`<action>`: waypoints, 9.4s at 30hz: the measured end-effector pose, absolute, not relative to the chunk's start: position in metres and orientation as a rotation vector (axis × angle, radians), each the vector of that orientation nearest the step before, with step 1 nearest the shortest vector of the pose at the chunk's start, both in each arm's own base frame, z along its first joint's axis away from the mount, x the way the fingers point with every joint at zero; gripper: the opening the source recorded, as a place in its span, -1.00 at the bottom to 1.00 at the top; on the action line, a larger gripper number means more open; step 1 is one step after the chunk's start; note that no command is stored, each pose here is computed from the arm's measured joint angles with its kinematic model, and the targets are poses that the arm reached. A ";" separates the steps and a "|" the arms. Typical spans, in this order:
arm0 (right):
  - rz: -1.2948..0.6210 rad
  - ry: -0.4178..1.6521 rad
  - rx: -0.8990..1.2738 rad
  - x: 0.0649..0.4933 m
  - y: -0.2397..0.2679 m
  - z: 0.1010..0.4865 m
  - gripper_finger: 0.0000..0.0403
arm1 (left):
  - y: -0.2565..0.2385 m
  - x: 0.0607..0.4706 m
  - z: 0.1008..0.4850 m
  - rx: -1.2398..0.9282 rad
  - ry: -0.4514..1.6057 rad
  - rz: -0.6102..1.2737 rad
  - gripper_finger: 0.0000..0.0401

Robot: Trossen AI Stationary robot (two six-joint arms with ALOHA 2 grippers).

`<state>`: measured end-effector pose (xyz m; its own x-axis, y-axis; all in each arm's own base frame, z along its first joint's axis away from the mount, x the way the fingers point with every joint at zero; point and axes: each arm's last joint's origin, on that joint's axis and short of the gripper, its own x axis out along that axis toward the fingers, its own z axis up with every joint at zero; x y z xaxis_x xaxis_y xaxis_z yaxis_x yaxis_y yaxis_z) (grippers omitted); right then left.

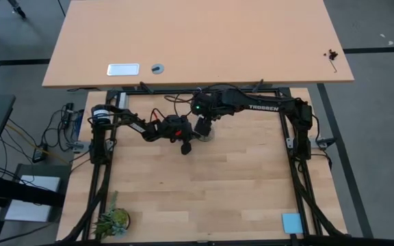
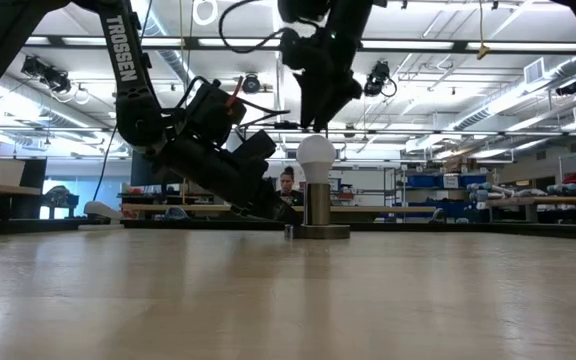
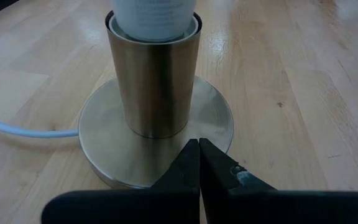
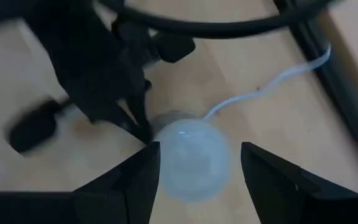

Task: Screw lightbulb
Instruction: Remove the white lightbulb from the gold lamp

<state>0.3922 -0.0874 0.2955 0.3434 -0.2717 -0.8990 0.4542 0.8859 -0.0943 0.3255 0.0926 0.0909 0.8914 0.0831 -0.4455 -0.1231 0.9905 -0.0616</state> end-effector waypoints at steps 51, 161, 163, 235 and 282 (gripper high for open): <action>-0.669 1.079 0.579 0.386 -0.089 0.307 0.12 | 0.093 0.326 0.091 -0.085 0.454 0.107 -1.00; -0.275 1.196 0.003 0.381 -0.093 0.280 0.45 | 0.092 0.326 0.091 -0.093 0.457 0.091 -1.00; -0.326 1.164 0.023 0.379 -0.090 0.287 0.50 | 0.092 0.326 0.091 -0.093 0.457 0.090 -1.00; -0.611 1.092 0.380 0.391 -0.076 0.297 0.59 | 0.090 0.326 0.091 -0.095 0.459 0.070 -1.00; -0.265 1.160 -0.066 0.393 -0.093 0.295 0.43 | 0.090 0.326 0.091 -0.095 0.458 0.069 -1.00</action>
